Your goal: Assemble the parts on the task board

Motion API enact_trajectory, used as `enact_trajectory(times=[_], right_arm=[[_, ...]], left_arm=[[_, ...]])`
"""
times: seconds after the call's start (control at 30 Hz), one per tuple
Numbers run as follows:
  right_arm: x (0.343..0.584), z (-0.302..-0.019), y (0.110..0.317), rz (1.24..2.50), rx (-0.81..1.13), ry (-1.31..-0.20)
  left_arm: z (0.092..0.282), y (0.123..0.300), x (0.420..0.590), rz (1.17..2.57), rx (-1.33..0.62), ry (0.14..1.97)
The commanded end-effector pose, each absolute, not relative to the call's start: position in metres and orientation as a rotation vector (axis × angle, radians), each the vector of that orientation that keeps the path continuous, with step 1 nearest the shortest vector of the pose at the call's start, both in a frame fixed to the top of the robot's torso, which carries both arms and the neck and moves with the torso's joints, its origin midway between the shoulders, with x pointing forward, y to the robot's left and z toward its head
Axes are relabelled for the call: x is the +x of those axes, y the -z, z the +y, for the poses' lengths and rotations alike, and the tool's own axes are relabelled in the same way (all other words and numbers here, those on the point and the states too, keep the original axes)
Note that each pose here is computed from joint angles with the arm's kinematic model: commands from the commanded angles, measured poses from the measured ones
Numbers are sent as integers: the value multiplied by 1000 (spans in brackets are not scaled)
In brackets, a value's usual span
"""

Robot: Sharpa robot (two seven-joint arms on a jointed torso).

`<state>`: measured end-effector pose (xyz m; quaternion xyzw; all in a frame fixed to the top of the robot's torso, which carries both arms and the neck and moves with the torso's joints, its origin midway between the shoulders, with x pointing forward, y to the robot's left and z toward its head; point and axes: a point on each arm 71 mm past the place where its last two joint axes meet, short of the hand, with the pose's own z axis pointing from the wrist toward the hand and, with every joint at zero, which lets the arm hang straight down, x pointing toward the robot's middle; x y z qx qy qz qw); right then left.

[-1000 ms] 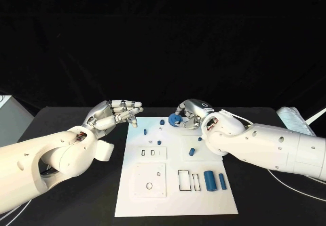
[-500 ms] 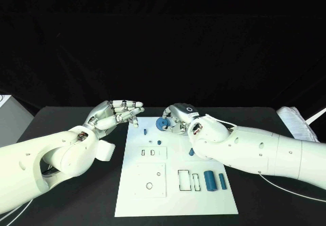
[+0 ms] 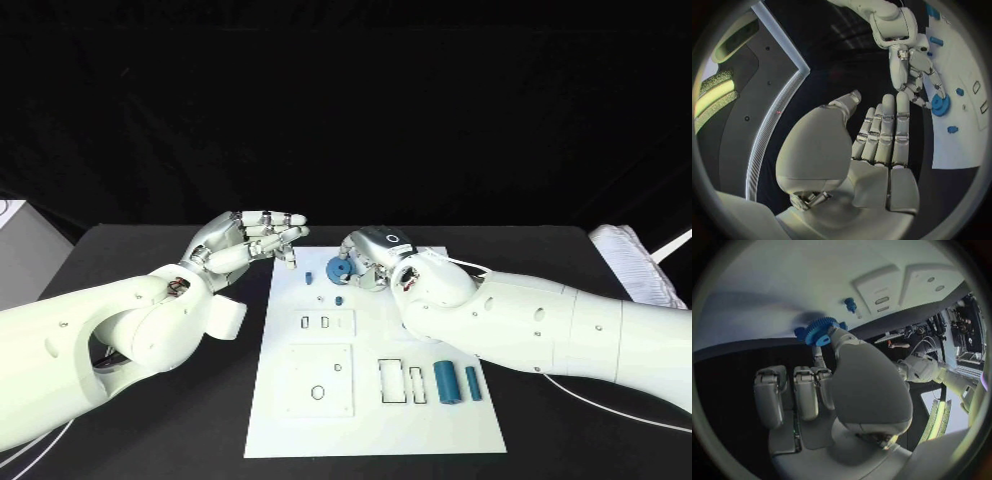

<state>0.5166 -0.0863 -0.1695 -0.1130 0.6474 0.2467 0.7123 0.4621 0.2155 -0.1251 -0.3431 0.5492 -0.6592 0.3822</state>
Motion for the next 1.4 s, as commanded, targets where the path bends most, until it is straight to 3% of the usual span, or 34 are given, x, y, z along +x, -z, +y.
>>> enact_trajectory(times=[0.03,0.83,1.4], right_arm=[[517,-84,173,1452,-281,-528],[525,-81,176,1438,-287,-495],[525,-80,182,1520,-274,-540]], left_arm=[[213,124,461,1407,-861,1703],[213,124,461,1411,-863,1702],[215,125,462,1413,-867,1694]])
